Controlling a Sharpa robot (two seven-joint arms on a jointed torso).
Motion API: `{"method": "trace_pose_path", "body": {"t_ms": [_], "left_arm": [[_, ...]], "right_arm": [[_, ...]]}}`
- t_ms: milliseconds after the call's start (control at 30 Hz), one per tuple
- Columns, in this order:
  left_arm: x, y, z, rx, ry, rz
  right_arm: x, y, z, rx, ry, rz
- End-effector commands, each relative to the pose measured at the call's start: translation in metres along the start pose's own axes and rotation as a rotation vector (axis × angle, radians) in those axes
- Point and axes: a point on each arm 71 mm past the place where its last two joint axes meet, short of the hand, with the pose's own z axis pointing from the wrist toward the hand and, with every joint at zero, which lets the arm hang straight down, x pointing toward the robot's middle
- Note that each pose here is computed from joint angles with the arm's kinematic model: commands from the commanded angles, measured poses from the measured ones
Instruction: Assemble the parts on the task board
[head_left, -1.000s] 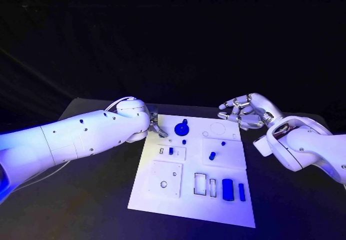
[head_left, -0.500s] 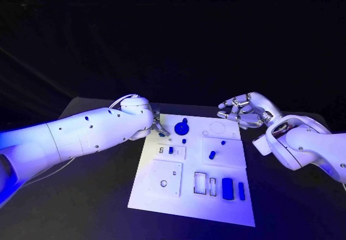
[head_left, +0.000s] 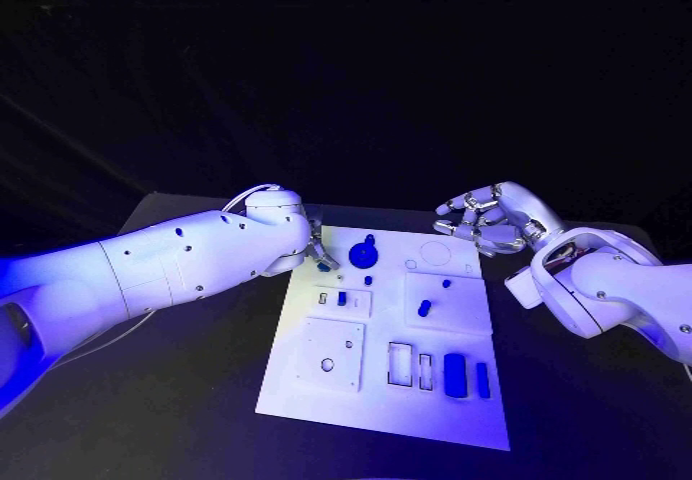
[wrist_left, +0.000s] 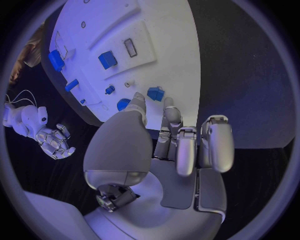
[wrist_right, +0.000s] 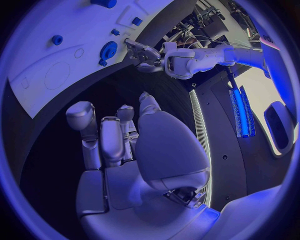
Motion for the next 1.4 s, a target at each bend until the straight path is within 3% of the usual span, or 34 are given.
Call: {"method": "trace_pose_path", "body": {"t_ms": [33, 1400], "left_arm": [[0.0084, 0.0007, 0.0008, -0.032, 0.065, 0.040], [0.0085, -0.0041, 0.0077, -0.064, 0.052, 0.100]], "right_arm": [[0.0016, 0.0008, -0.0001, -0.008, 0.015, -0.006], [0.0019, 0.0016, -0.0010, -0.009, 0.017, -0.004]]}}
